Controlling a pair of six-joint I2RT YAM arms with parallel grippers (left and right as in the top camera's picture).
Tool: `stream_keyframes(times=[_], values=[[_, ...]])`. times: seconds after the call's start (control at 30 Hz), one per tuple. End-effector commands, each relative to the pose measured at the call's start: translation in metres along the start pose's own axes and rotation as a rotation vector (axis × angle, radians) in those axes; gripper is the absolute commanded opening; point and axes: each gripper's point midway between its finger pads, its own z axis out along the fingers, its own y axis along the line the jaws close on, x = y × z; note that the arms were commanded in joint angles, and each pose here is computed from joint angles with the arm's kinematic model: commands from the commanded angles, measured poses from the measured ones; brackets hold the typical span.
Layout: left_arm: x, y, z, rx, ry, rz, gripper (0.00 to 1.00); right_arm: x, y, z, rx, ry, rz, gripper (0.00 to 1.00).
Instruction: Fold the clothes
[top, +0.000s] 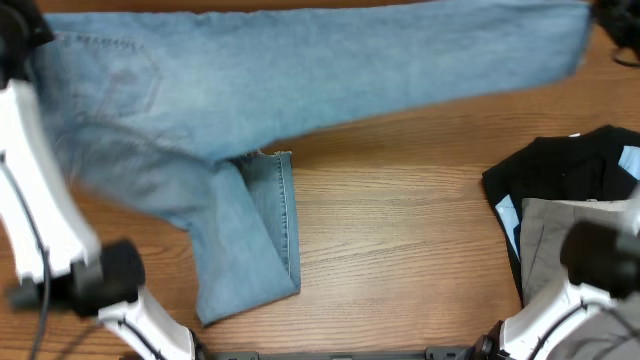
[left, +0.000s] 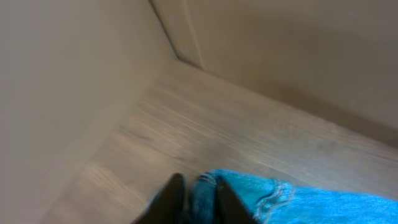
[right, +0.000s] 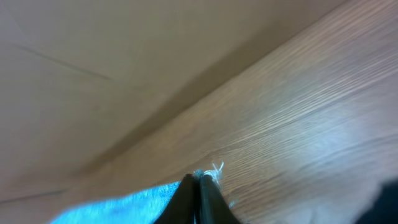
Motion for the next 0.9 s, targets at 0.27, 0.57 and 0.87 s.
stream_keyframes(times=[0.27, 0.57, 0.87], values=[[0.048, -0.016, 0.089, -0.016, 0.173, 0.012, 0.83, 0.038, -0.064, 0.093, 0.012, 0.239, 0.011, 0.93], [0.018, 0.010, -0.026, 0.016, 0.079, -0.017, 0.94, 0.081, -0.060, 0.066, 0.027, 0.406, 0.024, 0.85], [0.100, 0.017, -0.049, 0.028, 0.410, 0.023, 0.55, 0.109, 0.007, 0.047, -0.065, 0.450, -0.107, 0.84]])
